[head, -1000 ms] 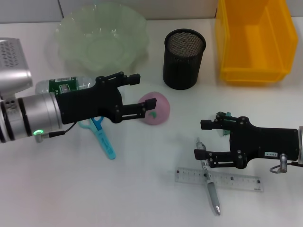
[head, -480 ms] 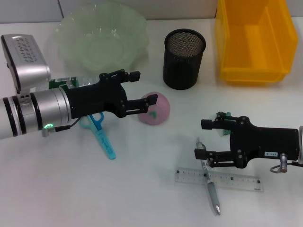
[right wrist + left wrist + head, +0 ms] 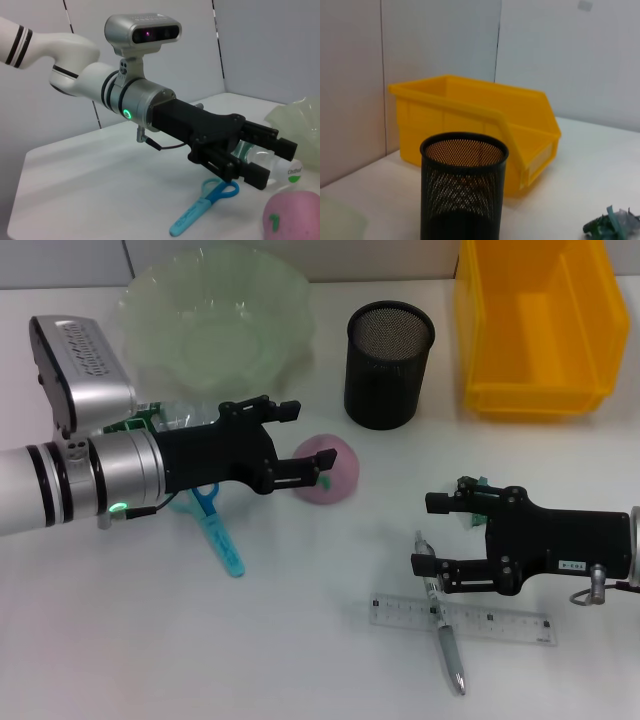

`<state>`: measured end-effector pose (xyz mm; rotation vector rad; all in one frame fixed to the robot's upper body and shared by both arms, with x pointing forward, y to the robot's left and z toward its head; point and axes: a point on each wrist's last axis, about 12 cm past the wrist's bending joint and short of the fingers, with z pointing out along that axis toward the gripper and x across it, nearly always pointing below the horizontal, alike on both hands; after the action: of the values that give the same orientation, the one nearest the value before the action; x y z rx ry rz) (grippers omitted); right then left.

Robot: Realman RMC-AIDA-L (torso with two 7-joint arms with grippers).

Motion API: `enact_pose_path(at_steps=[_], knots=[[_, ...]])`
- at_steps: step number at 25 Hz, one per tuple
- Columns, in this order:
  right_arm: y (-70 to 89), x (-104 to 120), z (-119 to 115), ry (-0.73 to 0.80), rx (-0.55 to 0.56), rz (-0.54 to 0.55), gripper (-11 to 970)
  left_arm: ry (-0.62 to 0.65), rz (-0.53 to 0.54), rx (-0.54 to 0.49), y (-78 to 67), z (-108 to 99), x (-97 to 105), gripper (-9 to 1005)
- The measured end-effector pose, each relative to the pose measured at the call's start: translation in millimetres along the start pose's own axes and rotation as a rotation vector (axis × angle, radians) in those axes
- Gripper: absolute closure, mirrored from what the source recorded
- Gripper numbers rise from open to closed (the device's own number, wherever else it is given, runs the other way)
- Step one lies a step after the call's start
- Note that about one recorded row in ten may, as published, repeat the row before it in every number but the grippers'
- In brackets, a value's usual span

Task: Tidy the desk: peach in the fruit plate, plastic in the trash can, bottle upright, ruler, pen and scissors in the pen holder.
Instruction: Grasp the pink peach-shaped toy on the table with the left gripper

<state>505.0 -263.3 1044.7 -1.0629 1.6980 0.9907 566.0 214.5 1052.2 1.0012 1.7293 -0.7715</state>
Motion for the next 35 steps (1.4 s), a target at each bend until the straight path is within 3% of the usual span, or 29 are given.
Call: enact_pose_path(at_steps=[35], knots=[[-2.9,-1.5,3.9,0.008,0.011,-0.007,141,0.152,0.085,-0.010,-2.2,23.5,6.2,177]])
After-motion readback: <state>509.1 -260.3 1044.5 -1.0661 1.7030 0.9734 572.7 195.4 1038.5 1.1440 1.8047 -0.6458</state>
